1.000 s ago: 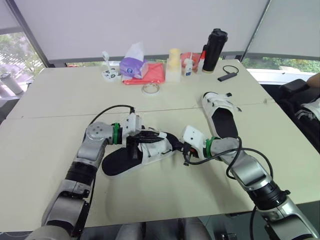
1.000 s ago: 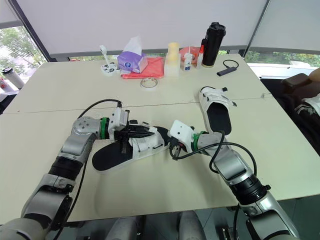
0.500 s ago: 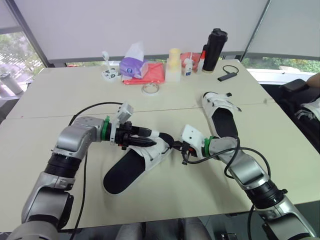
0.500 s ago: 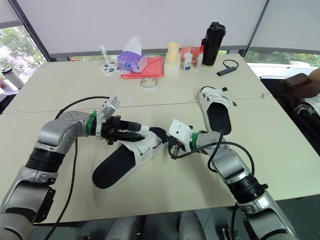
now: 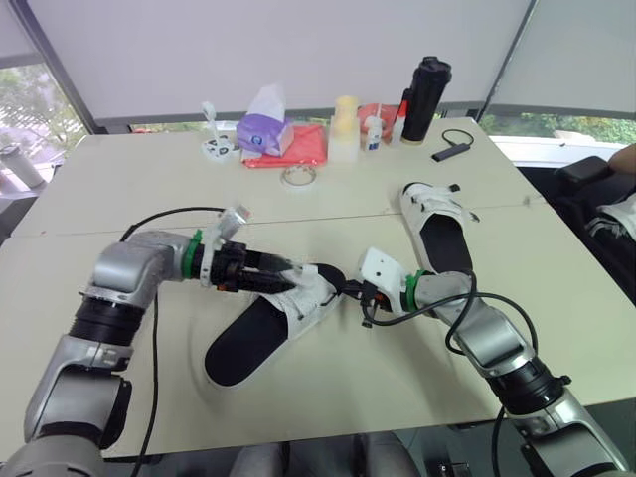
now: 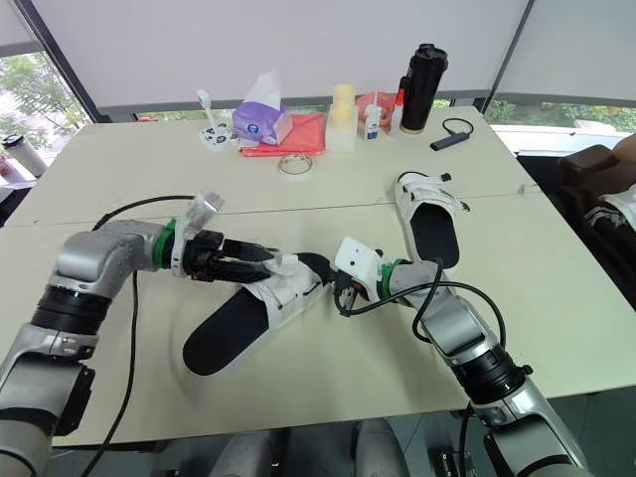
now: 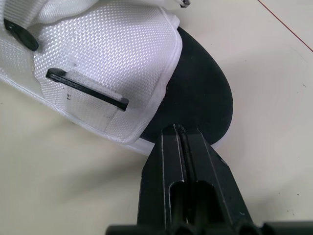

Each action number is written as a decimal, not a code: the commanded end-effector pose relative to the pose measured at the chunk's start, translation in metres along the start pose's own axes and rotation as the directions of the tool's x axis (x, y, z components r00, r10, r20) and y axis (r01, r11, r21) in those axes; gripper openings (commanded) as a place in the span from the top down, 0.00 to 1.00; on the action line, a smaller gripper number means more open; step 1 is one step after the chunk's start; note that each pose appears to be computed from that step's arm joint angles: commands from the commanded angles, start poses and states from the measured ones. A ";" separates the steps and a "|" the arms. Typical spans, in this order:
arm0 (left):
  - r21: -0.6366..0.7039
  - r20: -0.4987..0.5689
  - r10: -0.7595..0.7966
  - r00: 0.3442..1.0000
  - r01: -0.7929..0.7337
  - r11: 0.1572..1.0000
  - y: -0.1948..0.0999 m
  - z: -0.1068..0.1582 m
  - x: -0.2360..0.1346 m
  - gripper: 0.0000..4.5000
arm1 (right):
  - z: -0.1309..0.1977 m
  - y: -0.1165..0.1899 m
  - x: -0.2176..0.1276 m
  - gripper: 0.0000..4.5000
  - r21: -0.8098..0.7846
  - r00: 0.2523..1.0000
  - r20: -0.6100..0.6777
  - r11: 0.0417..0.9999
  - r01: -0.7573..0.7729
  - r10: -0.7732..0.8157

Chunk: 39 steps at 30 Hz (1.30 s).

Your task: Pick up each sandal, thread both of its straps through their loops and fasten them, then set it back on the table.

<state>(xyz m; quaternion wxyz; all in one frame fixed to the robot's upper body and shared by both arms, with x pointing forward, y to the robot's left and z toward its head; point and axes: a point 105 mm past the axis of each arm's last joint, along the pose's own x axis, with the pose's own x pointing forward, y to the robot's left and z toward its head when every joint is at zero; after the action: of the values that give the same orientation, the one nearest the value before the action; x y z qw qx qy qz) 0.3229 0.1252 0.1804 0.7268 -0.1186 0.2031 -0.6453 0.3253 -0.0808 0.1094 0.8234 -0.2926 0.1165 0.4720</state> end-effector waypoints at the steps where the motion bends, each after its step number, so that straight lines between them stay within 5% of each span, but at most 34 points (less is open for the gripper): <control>1: -0.112 0.141 0.019 0.990 -0.003 0.994 0.000 0.023 -0.008 0.24 | 0.001 0.000 0.001 1.00 -0.016 1.000 -0.003 1.000 -0.003 0.003; 5: -0.176 0.190 0.063 0.980 -0.029 0.984 0.004 0.028 -0.008 0.24 | 0.001 0.000 0.001 1.00 -0.018 1.000 -0.004 1.000 -0.003 0.003; 9: 0.278 0.060 0.204 0.977 -0.213 0.937 0.019 0.020 -0.008 0.24 | 0.001 0.000 0.002 1.00 -0.023 1.000 -0.005 1.000 -0.010 0.010; 16: 0.645 0.005 0.262 0.965 -0.203 0.737 0.034 0.024 -0.001 0.24 | 0.002 0.000 0.002 1.00 -0.028 1.000 -0.002 1.000 -0.013 0.013; 39: 0.696 -0.067 0.158 0.985 -0.067 0.715 0.034 0.032 0.002 0.24 | 0.000 0.002 0.001 1.00 -0.024 1.000 -0.013 1.000 0.001 -0.001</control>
<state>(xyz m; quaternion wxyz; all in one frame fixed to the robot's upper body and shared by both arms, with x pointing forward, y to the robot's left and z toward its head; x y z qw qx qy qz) 0.3661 0.1230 0.1783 0.7408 0.2029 0.0229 -0.6400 0.3264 -0.0799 0.1093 0.8216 -0.2998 0.1150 0.4711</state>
